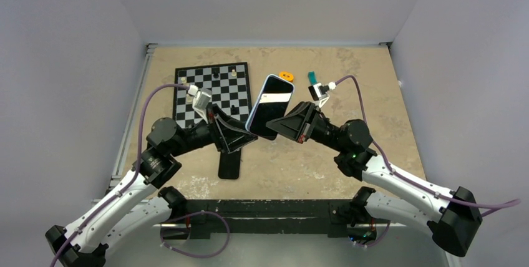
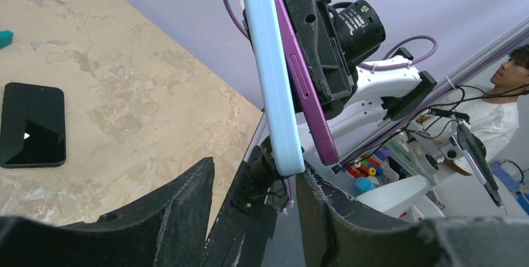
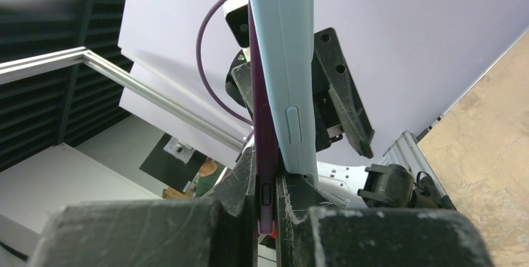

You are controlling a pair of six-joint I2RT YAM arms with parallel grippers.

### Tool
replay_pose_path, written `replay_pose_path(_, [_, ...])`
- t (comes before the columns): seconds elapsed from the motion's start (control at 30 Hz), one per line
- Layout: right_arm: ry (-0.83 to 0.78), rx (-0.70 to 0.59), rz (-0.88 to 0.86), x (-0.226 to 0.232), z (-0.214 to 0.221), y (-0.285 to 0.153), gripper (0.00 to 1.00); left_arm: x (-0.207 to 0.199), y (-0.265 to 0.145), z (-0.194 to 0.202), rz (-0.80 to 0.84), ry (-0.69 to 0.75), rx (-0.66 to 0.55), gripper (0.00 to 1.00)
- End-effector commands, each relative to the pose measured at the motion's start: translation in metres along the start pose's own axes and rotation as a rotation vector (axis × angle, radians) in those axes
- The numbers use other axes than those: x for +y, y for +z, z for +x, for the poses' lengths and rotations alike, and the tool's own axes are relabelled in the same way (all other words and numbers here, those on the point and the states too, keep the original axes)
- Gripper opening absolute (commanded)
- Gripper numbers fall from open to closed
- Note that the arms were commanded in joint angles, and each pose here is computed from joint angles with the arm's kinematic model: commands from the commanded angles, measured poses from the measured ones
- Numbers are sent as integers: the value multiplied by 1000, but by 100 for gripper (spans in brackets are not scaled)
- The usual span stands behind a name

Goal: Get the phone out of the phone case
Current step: Remove the phone case from the phone.

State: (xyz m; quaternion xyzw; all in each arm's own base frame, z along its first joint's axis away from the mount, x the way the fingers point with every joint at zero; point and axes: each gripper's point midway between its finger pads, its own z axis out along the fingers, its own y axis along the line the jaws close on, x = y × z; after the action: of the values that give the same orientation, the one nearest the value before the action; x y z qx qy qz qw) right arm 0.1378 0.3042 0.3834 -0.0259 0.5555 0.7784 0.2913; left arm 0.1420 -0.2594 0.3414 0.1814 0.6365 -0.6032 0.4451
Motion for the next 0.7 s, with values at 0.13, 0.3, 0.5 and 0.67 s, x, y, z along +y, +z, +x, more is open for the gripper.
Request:
replay_pose_path(0.13, [-32, -11, -107, 29, -3, 2, 0, 11, 9, -30, -67, -78, -156, 60])
replay_pose_path(0.3, [-17, -10, -99, 24, -2, 3, 0, 8, 12, -36, -35, -93, -190, 67])
replay_pose_path(0.5, [-14, -4, -106, 27, 0, 5, 0, 11, 11, -45, -60, -131, -247, 65])
replay_pose_path(0.67, [-28, -1, -97, 27, 1, 7, 0, 10, 16, -47, -56, -138, -232, 33])
